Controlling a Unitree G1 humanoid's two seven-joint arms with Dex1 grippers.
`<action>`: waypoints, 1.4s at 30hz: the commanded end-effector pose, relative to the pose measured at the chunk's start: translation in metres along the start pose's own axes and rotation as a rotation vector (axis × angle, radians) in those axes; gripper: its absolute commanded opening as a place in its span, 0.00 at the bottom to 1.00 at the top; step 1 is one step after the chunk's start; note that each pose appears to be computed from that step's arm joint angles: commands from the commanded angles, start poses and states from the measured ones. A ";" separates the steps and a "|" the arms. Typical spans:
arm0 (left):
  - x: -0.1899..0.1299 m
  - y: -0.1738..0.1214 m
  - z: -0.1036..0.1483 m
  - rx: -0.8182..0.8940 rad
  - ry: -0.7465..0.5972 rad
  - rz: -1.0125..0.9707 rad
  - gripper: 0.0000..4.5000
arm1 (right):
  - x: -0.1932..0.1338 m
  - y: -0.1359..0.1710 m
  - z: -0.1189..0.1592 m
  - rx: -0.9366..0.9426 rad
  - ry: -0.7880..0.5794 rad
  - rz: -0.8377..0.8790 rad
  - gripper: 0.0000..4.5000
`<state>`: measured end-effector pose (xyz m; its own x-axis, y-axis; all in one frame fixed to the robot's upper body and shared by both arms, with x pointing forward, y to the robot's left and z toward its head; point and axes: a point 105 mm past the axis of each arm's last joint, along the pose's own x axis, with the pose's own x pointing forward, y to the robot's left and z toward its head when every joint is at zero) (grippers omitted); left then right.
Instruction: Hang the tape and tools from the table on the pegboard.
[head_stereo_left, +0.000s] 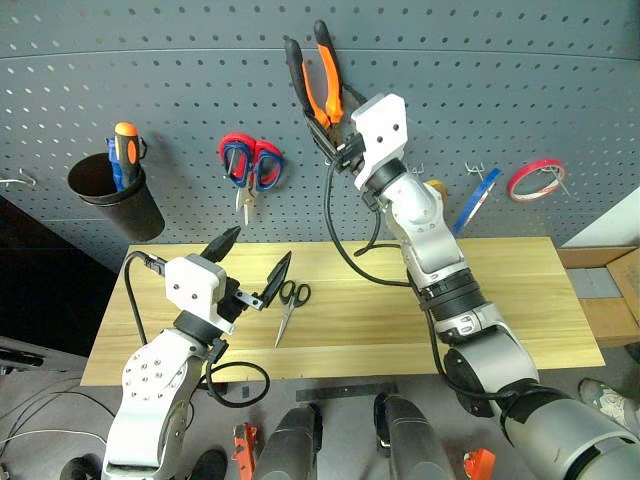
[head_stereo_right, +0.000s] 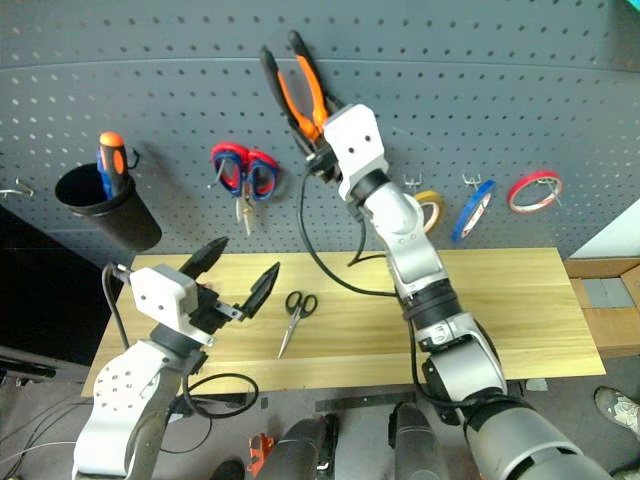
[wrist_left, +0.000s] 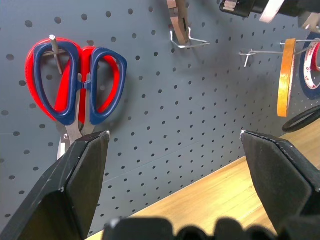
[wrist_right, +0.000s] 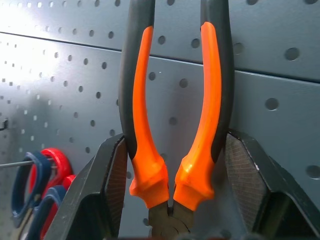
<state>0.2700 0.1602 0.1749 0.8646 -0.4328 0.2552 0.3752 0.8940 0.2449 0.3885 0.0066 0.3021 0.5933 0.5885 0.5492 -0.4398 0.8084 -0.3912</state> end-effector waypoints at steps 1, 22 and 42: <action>-0.002 0.001 0.014 0.036 -0.040 0.004 1.00 | -0.001 -0.010 0.014 -0.008 -0.067 -0.058 0.52; -0.007 0.014 -0.002 0.065 0.037 0.006 1.00 | -0.026 -0.002 -0.019 0.050 0.087 -0.119 0.99; -0.045 0.009 -0.130 -0.078 0.691 -0.035 1.00 | -0.212 0.087 -0.059 0.353 0.728 0.731 0.99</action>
<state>0.2767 0.2082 0.0497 0.8767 -0.3148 -0.3637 0.3871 0.9106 0.1448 0.2829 -0.0604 0.1045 0.4113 0.8481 -0.3339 -0.9115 0.3803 -0.1567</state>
